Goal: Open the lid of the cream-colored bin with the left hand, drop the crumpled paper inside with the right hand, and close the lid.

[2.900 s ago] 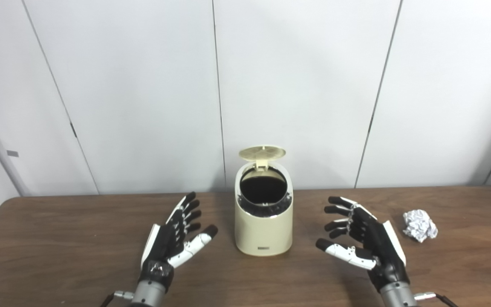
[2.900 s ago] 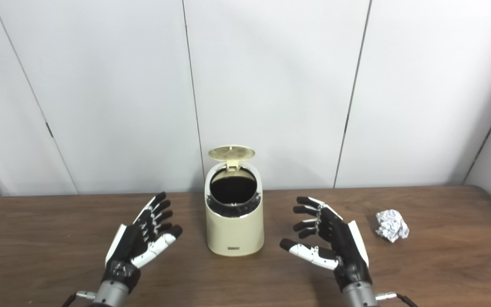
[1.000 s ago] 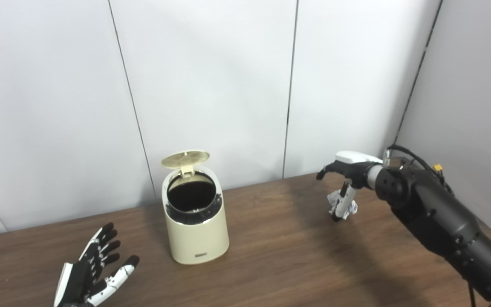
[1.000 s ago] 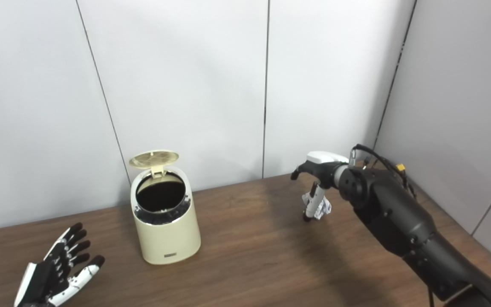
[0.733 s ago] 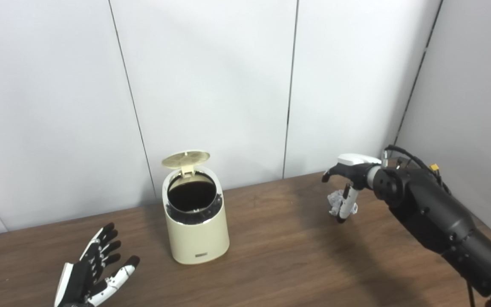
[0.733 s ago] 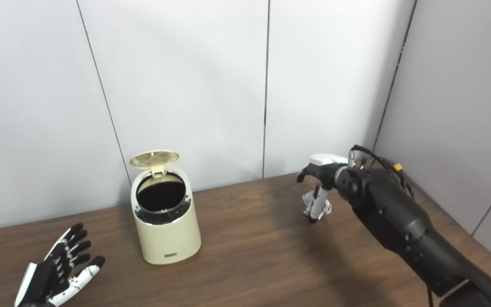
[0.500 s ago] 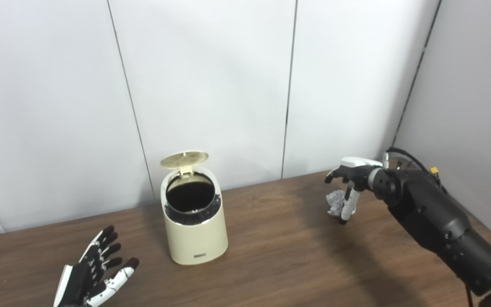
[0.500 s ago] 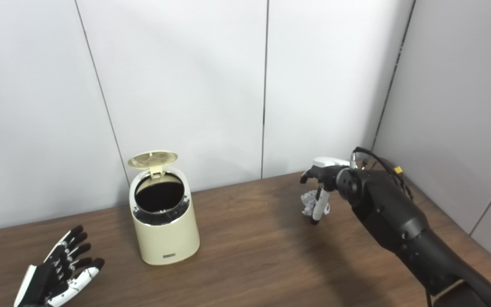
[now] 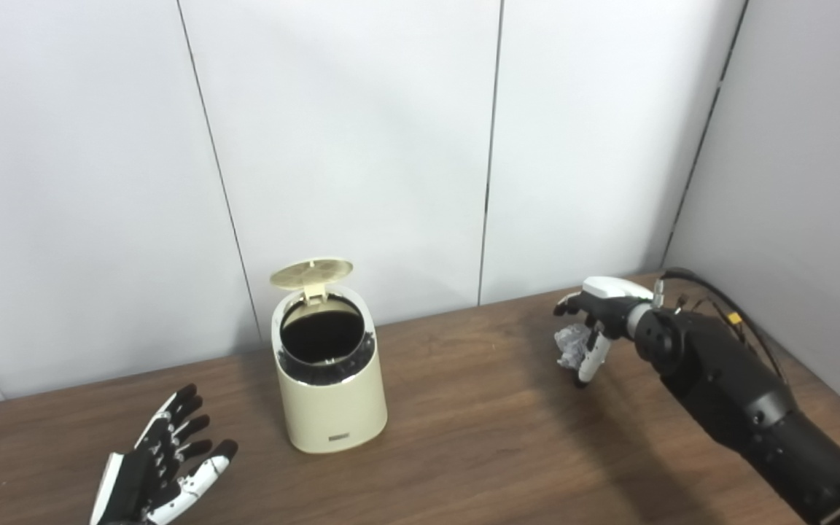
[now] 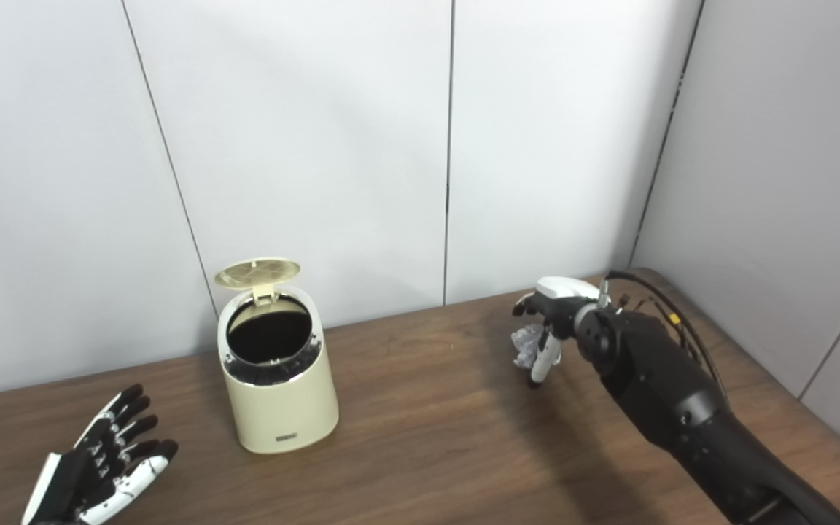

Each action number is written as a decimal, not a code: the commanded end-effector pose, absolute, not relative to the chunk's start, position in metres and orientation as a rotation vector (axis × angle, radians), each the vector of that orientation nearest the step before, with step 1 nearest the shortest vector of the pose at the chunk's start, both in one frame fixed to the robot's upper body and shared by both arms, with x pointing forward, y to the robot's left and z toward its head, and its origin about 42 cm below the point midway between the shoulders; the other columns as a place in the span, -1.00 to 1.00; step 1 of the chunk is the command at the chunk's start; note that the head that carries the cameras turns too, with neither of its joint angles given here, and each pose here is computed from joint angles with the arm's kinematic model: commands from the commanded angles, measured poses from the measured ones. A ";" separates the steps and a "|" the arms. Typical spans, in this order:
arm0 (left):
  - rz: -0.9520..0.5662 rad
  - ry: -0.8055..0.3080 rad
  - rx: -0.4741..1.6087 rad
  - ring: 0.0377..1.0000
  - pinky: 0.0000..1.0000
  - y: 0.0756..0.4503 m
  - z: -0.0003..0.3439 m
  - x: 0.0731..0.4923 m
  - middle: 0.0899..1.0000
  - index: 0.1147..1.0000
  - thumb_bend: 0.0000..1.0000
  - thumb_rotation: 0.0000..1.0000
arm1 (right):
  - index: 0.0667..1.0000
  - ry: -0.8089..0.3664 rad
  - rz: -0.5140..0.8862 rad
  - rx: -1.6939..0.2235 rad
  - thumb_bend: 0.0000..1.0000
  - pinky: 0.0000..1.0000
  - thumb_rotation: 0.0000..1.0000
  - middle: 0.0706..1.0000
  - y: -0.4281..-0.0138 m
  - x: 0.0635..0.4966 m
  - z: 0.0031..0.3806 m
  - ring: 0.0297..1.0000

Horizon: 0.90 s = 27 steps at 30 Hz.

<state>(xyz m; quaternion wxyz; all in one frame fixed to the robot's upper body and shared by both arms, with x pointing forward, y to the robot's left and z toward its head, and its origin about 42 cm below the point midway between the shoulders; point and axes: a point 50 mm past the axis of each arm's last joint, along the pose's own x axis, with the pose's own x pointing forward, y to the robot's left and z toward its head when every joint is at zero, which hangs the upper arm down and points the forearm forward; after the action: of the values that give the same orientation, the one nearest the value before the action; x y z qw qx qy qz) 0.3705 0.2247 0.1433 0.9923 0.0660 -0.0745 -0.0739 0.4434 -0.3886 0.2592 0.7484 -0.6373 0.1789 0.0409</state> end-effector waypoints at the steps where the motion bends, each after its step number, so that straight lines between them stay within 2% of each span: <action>1: -0.149 -0.224 0.114 0.73 0.57 0.223 0.165 0.378 0.82 0.90 0.18 -0.66 | 0.63 0.305 0.016 -1.408 0.59 0.38 -0.97 0.74 -0.390 0.449 0.287 0.63; 3: -0.146 -0.222 0.115 0.73 0.56 0.223 0.166 0.378 0.82 0.89 0.18 -0.67 | 0.59 0.306 0.025 -1.399 0.57 0.36 -0.99 0.74 -0.390 0.448 0.284 0.61; 8: -0.141 -0.225 0.133 0.71 0.55 0.224 0.166 0.377 0.82 0.87 0.20 -0.62 | 0.56 0.305 0.049 -1.411 0.57 0.46 -1.00 0.77 -0.390 0.446 0.278 0.70; 12: -0.139 -0.226 0.141 0.70 0.52 0.225 0.167 0.377 0.81 0.86 0.22 -0.57 | 0.56 0.316 0.052 -1.412 0.58 0.44 -0.99 0.72 -0.390 0.444 0.274 0.64; 17: -0.141 -0.224 0.138 0.70 0.53 0.225 0.167 0.377 0.81 0.86 0.24 -0.55 | 0.49 0.315 0.054 -1.402 0.54 0.22 -1.00 0.57 -0.391 0.445 0.272 0.41; 21: -0.143 -0.226 0.145 0.68 0.50 0.225 0.166 0.377 0.79 0.82 0.25 -0.55 | 0.34 0.284 0.044 -1.402 0.49 0.16 -1.00 0.32 -0.392 0.445 0.270 0.22; 22: -0.144 -0.225 0.148 0.68 0.50 0.226 0.166 0.377 0.79 0.82 0.25 -0.54 | 0.12 0.278 0.041 -1.404 0.23 0.12 -1.00 0.04 -0.392 0.445 0.270 0.15; 23: -0.146 -0.225 0.148 0.68 0.49 0.226 0.166 0.377 0.79 0.81 0.24 -0.54 | 0.04 0.267 0.038 -1.405 0.14 0.11 -1.00 -0.04 -0.392 0.445 0.269 0.11; 24: -0.146 -0.224 0.148 0.68 0.50 0.226 0.166 0.377 0.79 0.82 0.22 -0.57 | -0.01 0.251 0.037 -1.407 0.08 0.07 -1.00 -0.08 -0.393 0.445 0.269 -0.04; 27: -0.147 -0.224 0.145 0.69 0.51 0.226 0.166 0.377 0.80 0.82 0.21 -0.60 | -0.11 0.203 0.023 -1.392 0.04 0.00 -1.00 -0.05 -0.395 0.445 0.267 -0.15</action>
<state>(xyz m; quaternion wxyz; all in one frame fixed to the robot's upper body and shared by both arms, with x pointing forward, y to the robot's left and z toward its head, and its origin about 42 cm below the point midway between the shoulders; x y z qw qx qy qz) 0.3700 0.2250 0.1444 0.9929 0.0632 -0.0700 -0.0720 0.4385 -0.3935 0.2417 0.7581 -0.6361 0.1392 0.0369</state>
